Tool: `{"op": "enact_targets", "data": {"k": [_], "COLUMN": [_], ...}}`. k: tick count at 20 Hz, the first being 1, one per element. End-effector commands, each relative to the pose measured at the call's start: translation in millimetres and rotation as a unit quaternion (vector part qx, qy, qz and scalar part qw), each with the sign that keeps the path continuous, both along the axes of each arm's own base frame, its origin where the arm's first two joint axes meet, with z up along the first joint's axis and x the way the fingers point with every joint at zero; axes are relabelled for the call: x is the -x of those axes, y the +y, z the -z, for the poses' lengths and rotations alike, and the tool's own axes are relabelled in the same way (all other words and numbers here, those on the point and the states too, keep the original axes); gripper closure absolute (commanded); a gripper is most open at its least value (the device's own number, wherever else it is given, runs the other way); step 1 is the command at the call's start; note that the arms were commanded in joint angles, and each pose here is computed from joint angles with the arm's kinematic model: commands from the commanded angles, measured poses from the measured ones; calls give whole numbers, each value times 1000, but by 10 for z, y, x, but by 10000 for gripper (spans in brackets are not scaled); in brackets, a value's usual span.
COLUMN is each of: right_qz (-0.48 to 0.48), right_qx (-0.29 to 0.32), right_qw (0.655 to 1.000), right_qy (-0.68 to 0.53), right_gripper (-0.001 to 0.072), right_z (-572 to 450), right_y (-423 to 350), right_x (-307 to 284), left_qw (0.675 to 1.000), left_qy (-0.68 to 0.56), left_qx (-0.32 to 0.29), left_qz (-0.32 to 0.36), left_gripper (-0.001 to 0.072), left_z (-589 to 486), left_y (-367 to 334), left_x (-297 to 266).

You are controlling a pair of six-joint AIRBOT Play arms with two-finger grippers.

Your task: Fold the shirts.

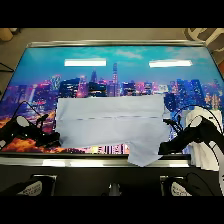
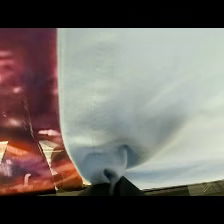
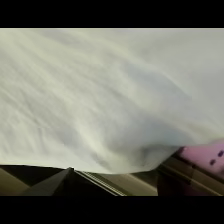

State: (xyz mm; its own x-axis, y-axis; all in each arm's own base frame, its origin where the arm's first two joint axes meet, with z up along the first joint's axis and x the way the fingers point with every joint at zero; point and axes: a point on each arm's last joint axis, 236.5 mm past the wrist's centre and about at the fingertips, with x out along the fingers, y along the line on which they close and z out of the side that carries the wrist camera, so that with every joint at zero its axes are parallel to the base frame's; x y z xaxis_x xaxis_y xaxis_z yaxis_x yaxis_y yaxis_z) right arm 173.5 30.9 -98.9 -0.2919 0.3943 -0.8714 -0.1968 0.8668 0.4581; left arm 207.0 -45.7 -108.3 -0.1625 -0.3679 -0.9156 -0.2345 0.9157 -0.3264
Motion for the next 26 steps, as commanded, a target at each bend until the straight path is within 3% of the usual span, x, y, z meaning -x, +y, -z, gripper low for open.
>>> {"op": "enact_targets", "data": {"k": [1,2,4,6,9,16,21,26], "right_qz": [28,40,46,41,4,24,75,116], "right_qx": [5,5,-2,-11,-19,27,-14,-4], "right_qw": [999,999,999,999,999,959,943,937], "right_qy": [-30,-31,-26,-12,-43,-283,-325,-330], "right_gripper": [239,256,381,693,690,693,693,691], "right_z": [115,115,113,95,-56,-1155,-1010,-593], "right_y": [27,41,82,117,95,-256,-219,-218], "right_x": [-116,-143,-127,-44,-145,-1822,-2775,-3237], "left_qw": [1000,1000,1000,1000,999,976,977,984], "left_qy": [0,-1,-2,-2,-29,-213,-208,-177], "left_qx": [0,1,0,-3,-7,-47,-35,-13], "left_qz": [1,3,3,7,25,0,-14,-26], "left_gripper": [678,678,678,678,679,682,680,678], "left_z": [-2,-1,1,5,-83,-1100,-1031,-708], "left_y": [-1,-1,3,18,57,267,330,313], "left_x": [3,2,-3,4,-121,-1284,-1992,-2372]}}
